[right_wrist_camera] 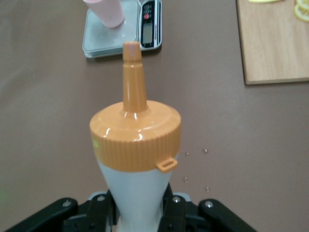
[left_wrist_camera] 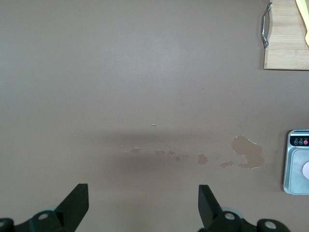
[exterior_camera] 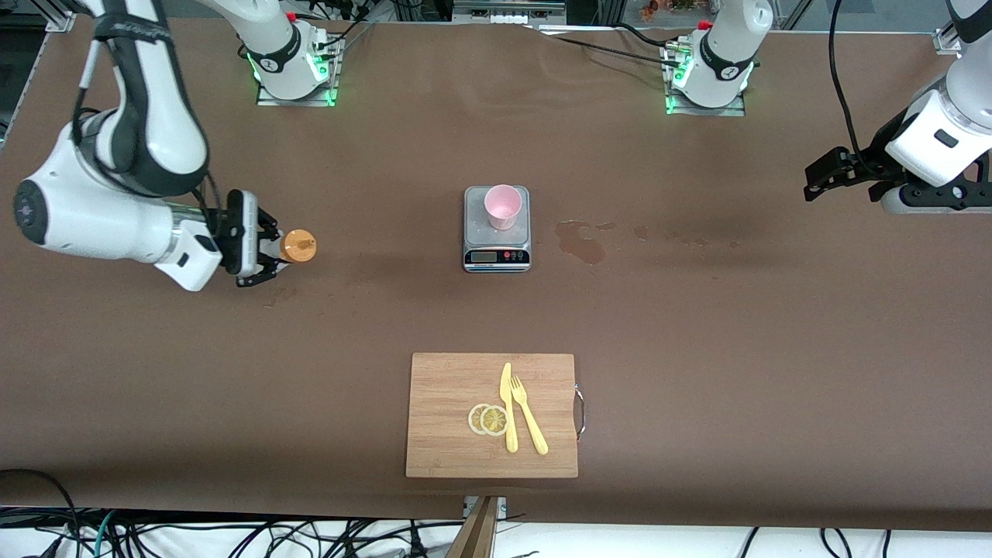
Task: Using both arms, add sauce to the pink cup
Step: 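Lift and tilt the bottle with the right gripper toward the cup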
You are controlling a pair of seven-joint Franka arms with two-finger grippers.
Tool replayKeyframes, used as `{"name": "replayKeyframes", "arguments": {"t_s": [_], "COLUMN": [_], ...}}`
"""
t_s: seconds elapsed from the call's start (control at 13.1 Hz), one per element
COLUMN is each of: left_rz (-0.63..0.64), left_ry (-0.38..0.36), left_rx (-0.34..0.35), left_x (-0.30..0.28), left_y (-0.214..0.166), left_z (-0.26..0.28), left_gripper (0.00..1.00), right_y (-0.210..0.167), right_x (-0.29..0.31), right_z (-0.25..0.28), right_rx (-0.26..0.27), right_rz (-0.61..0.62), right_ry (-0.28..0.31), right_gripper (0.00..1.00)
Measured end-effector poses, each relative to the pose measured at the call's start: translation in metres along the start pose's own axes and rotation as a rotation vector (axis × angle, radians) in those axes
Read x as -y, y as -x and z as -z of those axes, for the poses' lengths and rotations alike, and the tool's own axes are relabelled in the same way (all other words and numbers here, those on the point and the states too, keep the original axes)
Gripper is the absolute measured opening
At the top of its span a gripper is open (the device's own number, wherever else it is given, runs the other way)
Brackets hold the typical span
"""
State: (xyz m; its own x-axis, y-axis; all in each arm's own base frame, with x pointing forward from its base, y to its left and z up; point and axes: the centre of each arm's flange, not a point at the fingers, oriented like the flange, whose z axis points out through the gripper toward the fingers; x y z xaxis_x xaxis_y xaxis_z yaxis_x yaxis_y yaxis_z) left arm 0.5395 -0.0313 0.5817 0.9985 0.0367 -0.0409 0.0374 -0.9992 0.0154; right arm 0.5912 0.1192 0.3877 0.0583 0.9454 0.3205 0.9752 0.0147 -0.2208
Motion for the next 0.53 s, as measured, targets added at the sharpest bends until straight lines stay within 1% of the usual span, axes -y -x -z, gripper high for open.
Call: {"name": "replayKeyframes", "arguments": {"t_s": [0.31,0.38,0.53], "left_rz": [0.000,0.000,0.000], "left_ry": [0.000,0.000,0.000], "left_rx": [0.001,0.001,0.001], "left_x": [0.000,0.000,0.000], "left_y": [0.000,0.000,0.000], "left_z": [0.000,0.000,0.000], "left_gripper": [1.00,1.00,1.00], "right_y": [-0.079,-0.098,-0.131], "right_x": [0.025,0.033,0.048], "right_z": [-0.019,-0.027,-0.042], "right_rx": [0.185,0.226,0.291], "right_rz": [-0.054,-0.073,-0.106], "right_ry": [0.024,0.032,0.050], "right_gripper": [0.33,0.33,0.33]}}
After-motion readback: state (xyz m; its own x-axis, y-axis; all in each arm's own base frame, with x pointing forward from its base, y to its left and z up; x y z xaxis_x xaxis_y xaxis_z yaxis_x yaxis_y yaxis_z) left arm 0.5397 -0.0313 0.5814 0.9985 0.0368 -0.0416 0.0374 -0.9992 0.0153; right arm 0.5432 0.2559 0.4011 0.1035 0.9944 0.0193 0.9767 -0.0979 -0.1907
